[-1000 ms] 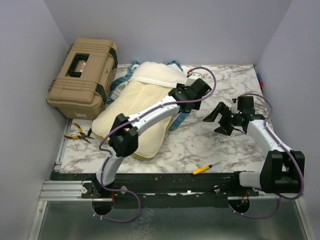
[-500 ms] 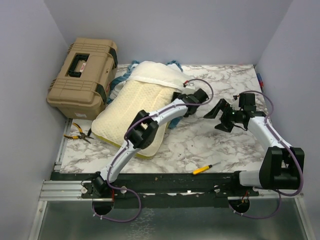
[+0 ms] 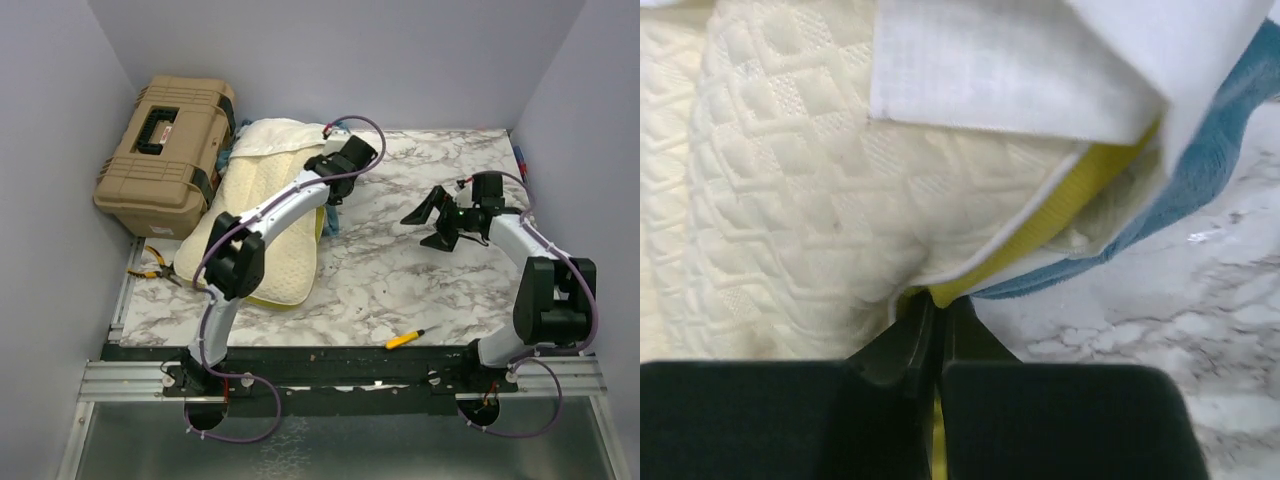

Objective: Put the pillow into the pillowcase

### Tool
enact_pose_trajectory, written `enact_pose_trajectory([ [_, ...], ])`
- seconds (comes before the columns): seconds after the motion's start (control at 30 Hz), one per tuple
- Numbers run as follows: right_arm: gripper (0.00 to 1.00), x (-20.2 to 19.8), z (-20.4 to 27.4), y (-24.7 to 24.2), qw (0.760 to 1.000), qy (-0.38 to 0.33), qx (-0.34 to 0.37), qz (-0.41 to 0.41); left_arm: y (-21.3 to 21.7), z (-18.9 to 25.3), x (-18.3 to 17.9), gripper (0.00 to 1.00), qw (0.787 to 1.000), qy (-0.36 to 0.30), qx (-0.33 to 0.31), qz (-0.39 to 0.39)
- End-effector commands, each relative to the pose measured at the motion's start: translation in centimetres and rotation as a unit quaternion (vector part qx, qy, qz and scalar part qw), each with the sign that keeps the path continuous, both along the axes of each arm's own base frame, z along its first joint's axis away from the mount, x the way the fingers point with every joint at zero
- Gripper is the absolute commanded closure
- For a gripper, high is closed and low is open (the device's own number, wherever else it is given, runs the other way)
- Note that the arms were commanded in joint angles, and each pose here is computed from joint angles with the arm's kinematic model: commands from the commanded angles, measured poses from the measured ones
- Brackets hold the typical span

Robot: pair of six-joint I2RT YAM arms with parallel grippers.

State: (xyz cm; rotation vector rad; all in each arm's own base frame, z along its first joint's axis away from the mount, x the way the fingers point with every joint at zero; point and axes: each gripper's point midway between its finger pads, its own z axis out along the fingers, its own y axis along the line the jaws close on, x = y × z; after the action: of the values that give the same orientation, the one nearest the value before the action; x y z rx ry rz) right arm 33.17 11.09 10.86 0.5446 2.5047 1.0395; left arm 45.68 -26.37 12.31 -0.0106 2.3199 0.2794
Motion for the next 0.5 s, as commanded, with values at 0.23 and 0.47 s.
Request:
enact_pose_trajectory([
  [0.23,0.01,5.6,2.2,6.5,0.994,-0.038,0.082,0.056,4.8,14.7,-5.0,1.0,0.986,-0.065,-0.15,-0.04],
  [0.47,0.0,8.4,2.9,11.8,0.985,-0.05,0.153,0.065,5.2,15.6,-8.9,1.0,0.974,-0.056,-0.206,-0.07],
])
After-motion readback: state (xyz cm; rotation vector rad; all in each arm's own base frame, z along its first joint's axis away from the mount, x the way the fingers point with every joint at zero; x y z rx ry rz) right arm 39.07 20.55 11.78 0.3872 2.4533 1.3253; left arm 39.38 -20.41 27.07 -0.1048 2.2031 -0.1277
